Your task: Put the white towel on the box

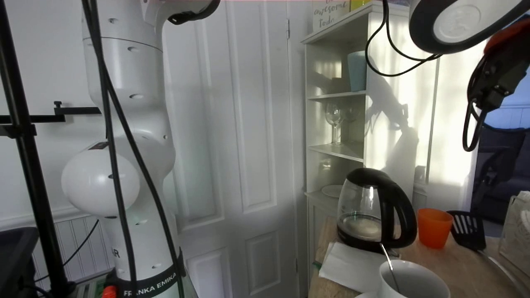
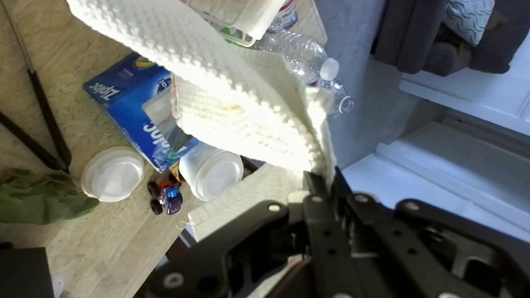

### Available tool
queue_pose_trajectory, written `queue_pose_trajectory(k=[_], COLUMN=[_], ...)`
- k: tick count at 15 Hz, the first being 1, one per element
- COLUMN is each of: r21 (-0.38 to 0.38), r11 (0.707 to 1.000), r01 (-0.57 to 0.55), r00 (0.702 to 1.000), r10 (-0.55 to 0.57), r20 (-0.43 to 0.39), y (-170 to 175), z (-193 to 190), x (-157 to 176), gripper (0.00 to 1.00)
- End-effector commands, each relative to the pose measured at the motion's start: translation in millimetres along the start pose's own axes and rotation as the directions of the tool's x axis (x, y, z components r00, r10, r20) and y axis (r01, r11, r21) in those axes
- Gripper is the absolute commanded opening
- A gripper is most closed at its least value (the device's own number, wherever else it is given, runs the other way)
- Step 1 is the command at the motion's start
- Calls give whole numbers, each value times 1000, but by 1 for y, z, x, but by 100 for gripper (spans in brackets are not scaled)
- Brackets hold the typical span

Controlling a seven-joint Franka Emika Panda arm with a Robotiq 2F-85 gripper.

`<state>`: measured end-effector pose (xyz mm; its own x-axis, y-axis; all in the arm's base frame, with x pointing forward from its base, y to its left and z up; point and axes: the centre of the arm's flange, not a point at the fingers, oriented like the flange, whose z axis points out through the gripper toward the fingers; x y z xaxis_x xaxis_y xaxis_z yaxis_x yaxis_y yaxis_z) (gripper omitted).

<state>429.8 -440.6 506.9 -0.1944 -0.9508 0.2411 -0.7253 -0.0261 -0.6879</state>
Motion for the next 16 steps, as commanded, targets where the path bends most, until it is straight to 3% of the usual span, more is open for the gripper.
queue_pose_trajectory(k=[1,6,7,12,16], r21=[3,-1,19,100,141], r11=[1000,1000,997,958,923], r01=[-7,-13,-78,-267,-359], r00=[1000,1000,997,943,893], r10=[7,13,79,281,383], r20=[1,-2,-25,-178,-237], y=[-2,-3,-14,-38,-41], z=[4,13,20,49,83], x=[0,3,8,35,39], gripper=[6,6,7,6,6])
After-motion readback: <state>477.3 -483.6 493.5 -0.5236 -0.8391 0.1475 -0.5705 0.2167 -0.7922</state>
